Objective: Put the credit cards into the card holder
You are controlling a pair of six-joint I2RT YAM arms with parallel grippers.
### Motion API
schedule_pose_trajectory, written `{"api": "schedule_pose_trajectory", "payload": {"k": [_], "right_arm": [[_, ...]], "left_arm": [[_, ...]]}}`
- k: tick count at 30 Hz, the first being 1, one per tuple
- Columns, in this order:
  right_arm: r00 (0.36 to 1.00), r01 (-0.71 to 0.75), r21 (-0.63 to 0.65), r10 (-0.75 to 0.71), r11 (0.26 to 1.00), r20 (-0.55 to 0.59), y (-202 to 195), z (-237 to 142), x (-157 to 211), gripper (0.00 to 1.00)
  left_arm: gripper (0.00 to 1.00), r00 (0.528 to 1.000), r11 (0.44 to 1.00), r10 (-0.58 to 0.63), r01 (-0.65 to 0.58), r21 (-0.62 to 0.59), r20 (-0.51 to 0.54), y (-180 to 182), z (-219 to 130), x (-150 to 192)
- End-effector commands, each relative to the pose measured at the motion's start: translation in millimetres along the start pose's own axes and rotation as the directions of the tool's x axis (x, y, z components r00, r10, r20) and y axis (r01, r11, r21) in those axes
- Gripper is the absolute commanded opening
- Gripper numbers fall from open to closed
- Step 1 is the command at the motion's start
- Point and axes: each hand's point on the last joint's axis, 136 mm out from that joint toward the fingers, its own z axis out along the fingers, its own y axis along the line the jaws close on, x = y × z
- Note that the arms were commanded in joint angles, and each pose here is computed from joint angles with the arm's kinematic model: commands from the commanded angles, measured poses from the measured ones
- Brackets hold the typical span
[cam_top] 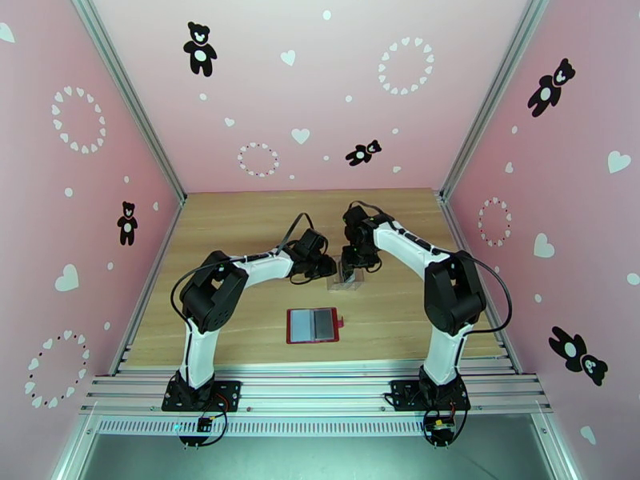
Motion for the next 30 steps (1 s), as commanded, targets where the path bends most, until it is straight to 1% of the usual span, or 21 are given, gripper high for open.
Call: {"api": "schedule_pose_trajectory", "payload": {"k": [1, 5, 7, 14, 23, 26, 27, 30], "right_arm": [[1.0, -0.005, 0.082, 0.005, 0.997, 0.003, -20.3, -16.5, 5.0, 0.38], [1.0, -0.005, 0.084, 0.004, 0.996, 0.007, -20.5, -18.3, 4.3, 0.33], [1.0, -0.005, 0.081, 0.004, 0.997, 0.007, -20.1, -19.0, 4.1, 0.29], [1.0, -0.002, 0.08, 0.002, 0.997, 0.005, -19.4, -20.5, 3.3, 0.24], [1.0, -0.004, 0.056, 0.003, 0.998, 0.004, -14.9, -23.5, 3.3, 0.12], [1.0, -0.01, 0.032, 0.01, 0.999, 0.01, -10.9, -26.6, 2.7, 0.09], [1.0, -0.014, 0.015, 0.014, 1.0, 0.012, -7.9, -27.5, 2.1, 0.06], [1.0, -0.022, -0.027, 0.022, 0.999, 0.015, -0.3, -30.6, 1.8, 0.04]], "left_arm": [[0.28, 0.999, 0.996, -0.008, 0.005, -0.092, -0.032, 25.9, 10.2, 9.0], [0.28, 0.999, 0.996, -0.007, 0.004, -0.093, -0.035, 25.8, 10.6, 9.0], [0.28, 0.999, 0.996, -0.005, 0.002, -0.093, -0.036, 25.1, 10.3, 9.1], [0.28, 0.999, 0.995, 0.0, -0.003, -0.095, -0.037, 24.8, 9.3, 8.4], [0.28, 0.999, 0.996, 0.001, -0.005, -0.093, -0.039, 23.5, 9.3, 8.1], [0.28, 0.999, 0.996, 0.004, -0.007, -0.092, -0.04, 22.8, 8.7, 8.3], [0.28, 0.999, 0.996, 0.002, -0.005, -0.092, -0.038, 22.7, 8.5, 7.4], [0.28, 0.999, 0.996, 0.004, -0.008, -0.09, -0.035, 21.7, 7.4, 6.8]]}}
